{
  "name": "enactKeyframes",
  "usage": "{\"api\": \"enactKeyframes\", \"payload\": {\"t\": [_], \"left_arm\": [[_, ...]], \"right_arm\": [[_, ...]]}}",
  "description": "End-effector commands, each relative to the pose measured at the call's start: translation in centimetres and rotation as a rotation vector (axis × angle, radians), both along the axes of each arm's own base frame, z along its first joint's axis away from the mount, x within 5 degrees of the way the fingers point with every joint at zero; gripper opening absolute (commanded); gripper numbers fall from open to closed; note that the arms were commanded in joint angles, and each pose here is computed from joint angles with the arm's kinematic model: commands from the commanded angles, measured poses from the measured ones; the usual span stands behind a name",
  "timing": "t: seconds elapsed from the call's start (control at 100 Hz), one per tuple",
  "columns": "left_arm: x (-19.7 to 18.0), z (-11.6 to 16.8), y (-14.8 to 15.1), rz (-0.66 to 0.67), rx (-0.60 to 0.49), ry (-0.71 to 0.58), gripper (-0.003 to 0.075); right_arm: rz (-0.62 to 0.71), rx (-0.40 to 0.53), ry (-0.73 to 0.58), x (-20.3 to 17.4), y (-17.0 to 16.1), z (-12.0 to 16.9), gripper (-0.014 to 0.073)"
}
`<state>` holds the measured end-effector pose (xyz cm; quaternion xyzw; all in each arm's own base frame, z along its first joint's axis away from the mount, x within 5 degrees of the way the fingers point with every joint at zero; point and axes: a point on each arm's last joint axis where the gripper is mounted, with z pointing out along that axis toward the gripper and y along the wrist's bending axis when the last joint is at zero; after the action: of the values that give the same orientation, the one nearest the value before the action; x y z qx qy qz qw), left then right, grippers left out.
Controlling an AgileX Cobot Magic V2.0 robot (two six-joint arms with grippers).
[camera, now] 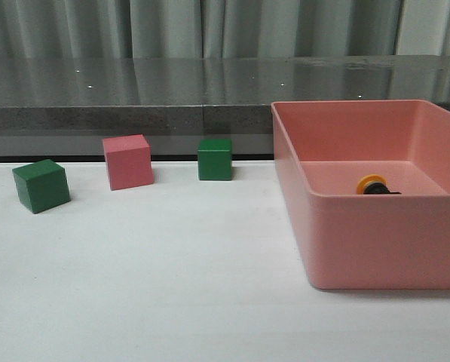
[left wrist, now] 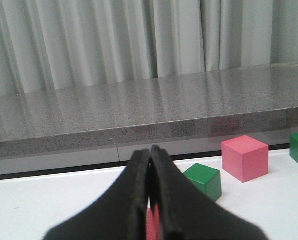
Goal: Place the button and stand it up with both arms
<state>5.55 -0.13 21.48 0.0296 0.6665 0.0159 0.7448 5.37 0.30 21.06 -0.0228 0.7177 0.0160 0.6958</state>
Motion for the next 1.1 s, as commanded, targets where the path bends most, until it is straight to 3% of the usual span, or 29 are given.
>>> {"api": "enactKeyframes", "payload": {"t": [0.0,0.14,0.35,0.49,0.71,0.85,0.99,1.09], "left_arm": [[-0.2,-0.1,0.1,0.004,-0.021,-0.081,-0.0019],[-0.2,-0.1,0.1,0.004,-0.021,-0.081,-0.0019],[-0.2,-0.1,0.1,0.004,-0.021,-0.081,-0.0019],[-0.2,-0.1,0.1,0.004,-0.021,-0.081,-0.0019],[-0.2,-0.1,0.1,0.004,-0.021,-0.081,-0.0019],[-0.2,-0.1,0.1,0.004,-0.021,-0.081,-0.0019],[-0.2,-0.1,0.1,0.004,-0.021,-0.081,-0.0019],[-0.2,-0.1,0.1,0.004,-0.021,-0.081,-0.0019]], "right_arm": [[-0.004,0.016,-0.086,-0.4,0.0,3.4,-0.0061],[0.002,0.014,0.052,0.3,0.1,6.8,-0.0061],[0.033,-0.068,0.335,4.0,0.4,12.3,-0.0061],[0.08,-0.008,0.432,7.8,1.1,15.3,-0.0061],[0.118,0.058,0.535,13.7,1.9,16.9,-0.0061],[0.129,0.03,0.578,17.0,2.1,16.8,-0.0052],[0.183,-0.037,0.613,19.6,3.0,16.2,0.0076],[0.227,-0.082,0.634,21.1,4.0,15.5,0.0282]]}}
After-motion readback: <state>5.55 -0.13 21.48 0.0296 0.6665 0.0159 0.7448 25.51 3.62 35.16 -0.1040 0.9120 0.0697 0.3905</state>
